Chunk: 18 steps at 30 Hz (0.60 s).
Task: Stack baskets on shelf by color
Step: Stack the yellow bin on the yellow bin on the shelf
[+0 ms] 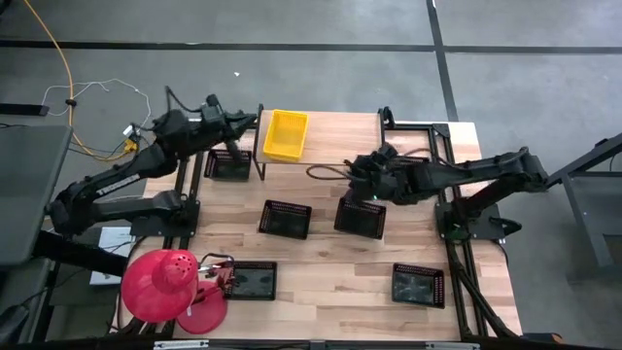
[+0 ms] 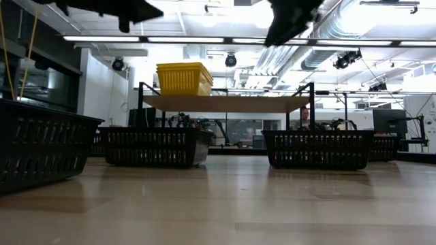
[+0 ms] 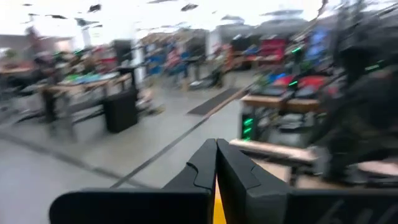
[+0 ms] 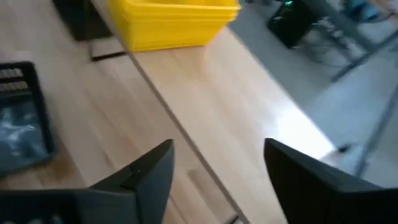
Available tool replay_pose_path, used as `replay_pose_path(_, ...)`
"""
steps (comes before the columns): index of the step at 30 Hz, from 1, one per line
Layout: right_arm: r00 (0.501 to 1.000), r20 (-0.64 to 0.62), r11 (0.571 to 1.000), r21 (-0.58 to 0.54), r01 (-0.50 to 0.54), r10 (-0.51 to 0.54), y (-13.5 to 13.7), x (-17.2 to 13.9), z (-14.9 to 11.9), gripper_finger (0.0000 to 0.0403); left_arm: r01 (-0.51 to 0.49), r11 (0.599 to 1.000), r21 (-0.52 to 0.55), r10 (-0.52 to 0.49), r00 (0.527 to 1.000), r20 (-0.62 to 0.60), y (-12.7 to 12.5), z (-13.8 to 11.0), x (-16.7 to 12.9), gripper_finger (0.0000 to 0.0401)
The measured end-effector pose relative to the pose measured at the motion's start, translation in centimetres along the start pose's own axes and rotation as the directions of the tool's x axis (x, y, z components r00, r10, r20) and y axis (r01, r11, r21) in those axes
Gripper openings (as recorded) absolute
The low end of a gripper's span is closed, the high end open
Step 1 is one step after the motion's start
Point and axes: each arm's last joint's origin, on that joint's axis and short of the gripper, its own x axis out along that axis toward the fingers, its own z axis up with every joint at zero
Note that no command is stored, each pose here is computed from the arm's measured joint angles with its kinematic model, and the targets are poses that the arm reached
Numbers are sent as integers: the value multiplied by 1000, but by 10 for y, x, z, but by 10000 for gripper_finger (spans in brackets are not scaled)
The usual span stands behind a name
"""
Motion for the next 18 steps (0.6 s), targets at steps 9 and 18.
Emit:
replay_pose_path(9, 946, 231, 957, 129, -260, 225, -32, 57, 19, 15, 122, 990, -72, -114, 988, 99, -9, -40, -30, 0)
replay_pose_path(18, 951, 251, 919, 303, -253, 179, -56, 99, 16, 7, 252, 961, -112, -235, 962, 142, -14, -56, -37, 0)
